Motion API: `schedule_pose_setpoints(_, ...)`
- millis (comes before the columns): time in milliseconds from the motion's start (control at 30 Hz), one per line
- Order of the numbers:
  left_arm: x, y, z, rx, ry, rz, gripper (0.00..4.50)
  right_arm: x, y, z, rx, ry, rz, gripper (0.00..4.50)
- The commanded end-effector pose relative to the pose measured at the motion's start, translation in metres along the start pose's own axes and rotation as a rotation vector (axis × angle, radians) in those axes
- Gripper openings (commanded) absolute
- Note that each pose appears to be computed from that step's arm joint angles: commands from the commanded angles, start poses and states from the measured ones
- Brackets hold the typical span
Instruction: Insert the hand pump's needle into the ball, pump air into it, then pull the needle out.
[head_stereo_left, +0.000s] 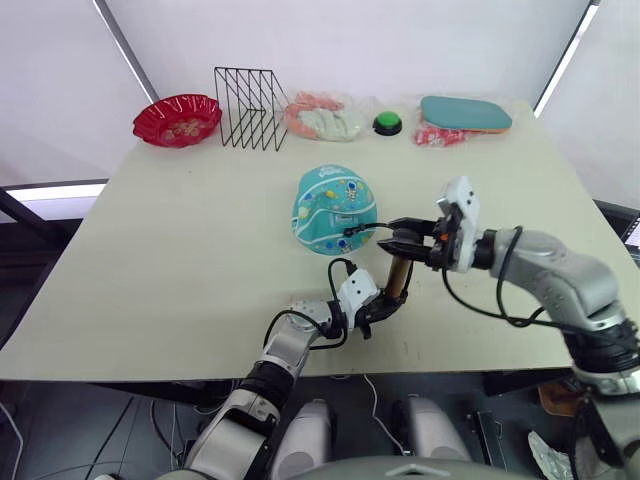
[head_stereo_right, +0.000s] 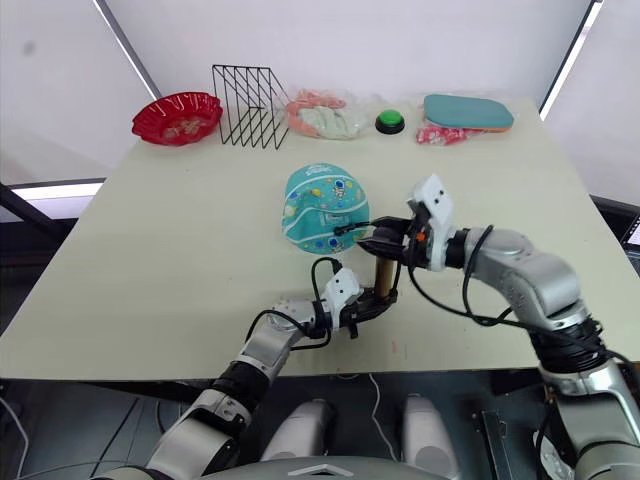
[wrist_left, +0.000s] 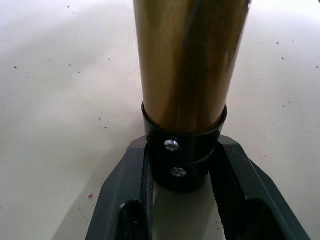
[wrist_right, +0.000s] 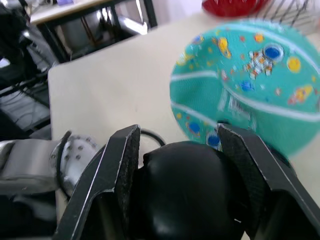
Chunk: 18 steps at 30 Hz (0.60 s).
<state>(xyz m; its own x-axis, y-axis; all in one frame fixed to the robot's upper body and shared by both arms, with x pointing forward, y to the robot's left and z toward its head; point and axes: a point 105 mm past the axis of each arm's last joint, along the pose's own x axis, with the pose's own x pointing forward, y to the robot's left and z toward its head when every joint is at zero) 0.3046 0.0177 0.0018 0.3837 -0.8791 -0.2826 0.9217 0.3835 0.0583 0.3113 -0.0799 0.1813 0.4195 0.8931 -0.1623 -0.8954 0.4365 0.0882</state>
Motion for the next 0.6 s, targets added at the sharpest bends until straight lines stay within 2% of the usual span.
schedule_pose_setpoints(33, -0.004, -0.011, -0.034, -0.072, 0.107, -0.032, 1.10, -0.037, 0.000, 0.079, -0.156, -0.156, -0.073, 1.98)
schedule_pose_setpoints(233, 0.001, -0.012, -0.032, -0.068, 0.097, -0.040, 1.10, -0.072, 0.011, 0.124, -0.193, -0.195, -0.073, 1.98)
schedule_pose_setpoints(333, 0.003, -0.013, -0.032, -0.067, 0.092, -0.043, 1.10, -0.073, 0.013, 0.121, -0.198, -0.165, -0.075, 1.98)
schedule_pose_setpoints(400, 0.004, -0.014, -0.031, -0.066, 0.090, -0.045, 1.10, -0.069, 0.008, 0.113, -0.181, -0.144, -0.093, 1.98)
schedule_pose_setpoints(600, 0.007, -0.015, -0.031, -0.068, 0.088, -0.046, 1.10, -0.040, -0.005, 0.048, -0.123, 0.000, -0.110, 1.98)
